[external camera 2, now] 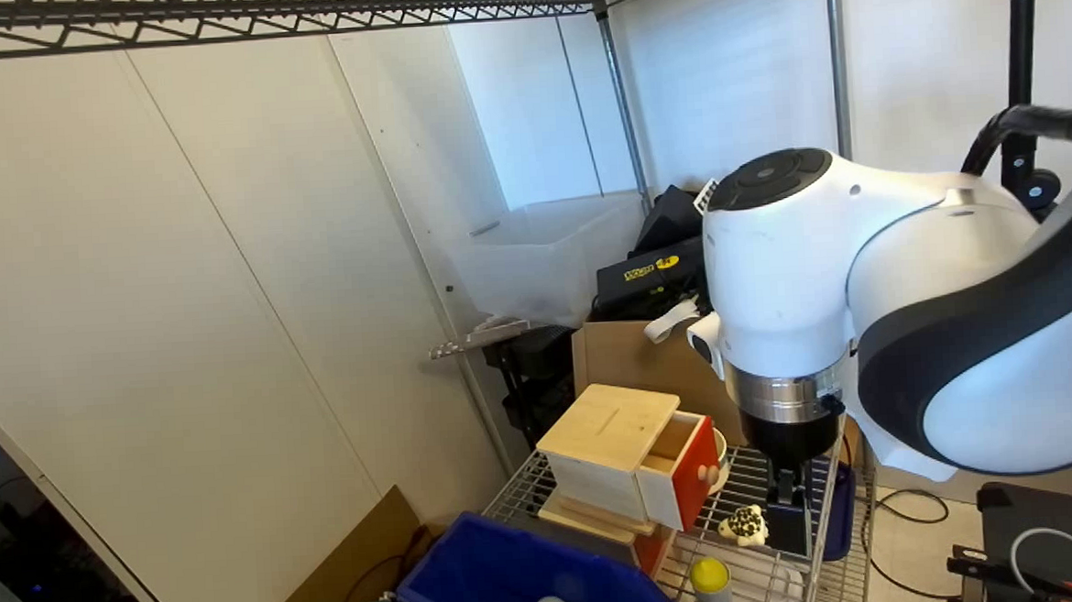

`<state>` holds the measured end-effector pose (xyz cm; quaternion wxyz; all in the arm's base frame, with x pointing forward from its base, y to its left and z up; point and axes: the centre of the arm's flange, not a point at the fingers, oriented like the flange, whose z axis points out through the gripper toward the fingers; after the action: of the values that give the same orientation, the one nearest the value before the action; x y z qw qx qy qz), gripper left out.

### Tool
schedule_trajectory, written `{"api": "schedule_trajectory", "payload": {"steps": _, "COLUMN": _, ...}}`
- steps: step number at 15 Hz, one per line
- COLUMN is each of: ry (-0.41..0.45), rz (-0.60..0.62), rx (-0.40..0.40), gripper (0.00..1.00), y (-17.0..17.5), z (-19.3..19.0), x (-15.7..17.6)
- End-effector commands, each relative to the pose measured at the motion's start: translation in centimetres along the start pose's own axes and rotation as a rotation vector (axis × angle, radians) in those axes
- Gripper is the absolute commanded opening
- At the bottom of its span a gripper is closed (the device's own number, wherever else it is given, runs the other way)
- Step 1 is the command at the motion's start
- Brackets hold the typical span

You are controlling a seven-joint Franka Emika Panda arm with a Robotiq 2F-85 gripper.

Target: Open the top drawer

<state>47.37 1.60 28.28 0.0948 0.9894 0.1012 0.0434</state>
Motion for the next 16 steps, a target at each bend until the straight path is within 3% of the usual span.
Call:
{"api": "schedule_trajectory", "payload": {"steps": 1, "ry": 0.017, "rz": -0.003, "rx": 0.01, "gripper": 1.0, "y": -1.2, "z": -4.6, "x": -1.4}}
{"api": "schedule_trajectory", "payload": {"steps": 9, "ry": 0.003, "rz": -0.026, "rx": 0.0, "gripper": 1.0, "y": -3.2, "z": -11.1, "x": -2.8}}
{"api": "schedule_trajectory", "payload": {"steps": 16, "ry": -0.019, "rz": -0.018, "rx": -0.024, "gripper": 1.0, "y": -4.5, "z": -13.2, "x": -3.2}}
